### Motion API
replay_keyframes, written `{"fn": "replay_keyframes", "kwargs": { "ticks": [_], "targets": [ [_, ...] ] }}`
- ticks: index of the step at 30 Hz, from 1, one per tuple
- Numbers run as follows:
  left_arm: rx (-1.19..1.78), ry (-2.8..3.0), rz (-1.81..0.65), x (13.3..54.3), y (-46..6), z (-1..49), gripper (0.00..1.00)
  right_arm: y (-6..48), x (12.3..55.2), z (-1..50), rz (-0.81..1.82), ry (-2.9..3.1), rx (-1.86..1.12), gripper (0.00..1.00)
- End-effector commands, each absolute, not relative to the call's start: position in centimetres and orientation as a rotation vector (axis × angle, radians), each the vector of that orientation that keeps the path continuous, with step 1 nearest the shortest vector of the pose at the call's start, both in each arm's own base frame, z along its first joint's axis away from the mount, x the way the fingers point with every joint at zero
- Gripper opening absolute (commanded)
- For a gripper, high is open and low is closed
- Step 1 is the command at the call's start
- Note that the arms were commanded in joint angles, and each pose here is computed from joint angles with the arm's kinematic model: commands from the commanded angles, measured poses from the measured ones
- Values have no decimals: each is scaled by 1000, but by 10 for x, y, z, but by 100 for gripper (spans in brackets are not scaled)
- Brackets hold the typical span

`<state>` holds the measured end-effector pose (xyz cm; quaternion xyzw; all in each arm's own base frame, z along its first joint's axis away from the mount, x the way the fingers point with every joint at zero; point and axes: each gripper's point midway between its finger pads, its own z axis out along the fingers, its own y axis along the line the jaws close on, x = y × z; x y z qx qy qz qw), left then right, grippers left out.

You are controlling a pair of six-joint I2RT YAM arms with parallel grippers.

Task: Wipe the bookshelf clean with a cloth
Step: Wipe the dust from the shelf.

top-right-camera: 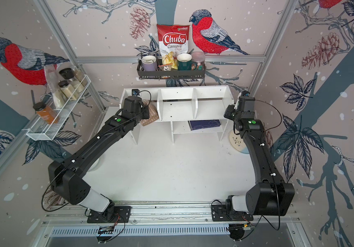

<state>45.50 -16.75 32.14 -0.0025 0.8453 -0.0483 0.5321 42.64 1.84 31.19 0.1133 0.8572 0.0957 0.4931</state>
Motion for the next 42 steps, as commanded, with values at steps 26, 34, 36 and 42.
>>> {"fn": "replay_keyframes", "kwargs": {
  "ticks": [26, 34, 36, 42],
  "targets": [
    [-221, 1856, 183, 466, -54, 449, 0, 45, 421, 298, 429, 2174, 314, 0],
    [-206, 1945, 248, 479, -53, 420, 0, 46, 421, 297, 430, 2179, 307, 0],
    [-196, 1953, 217, 487, -59, 414, 0, 45, 420, 297, 423, 2178, 305, 0],
    [-151, 1968, 54, 510, -88, 409, 0, 44, 419, 296, 420, 2181, 301, 0]
  ]
}}
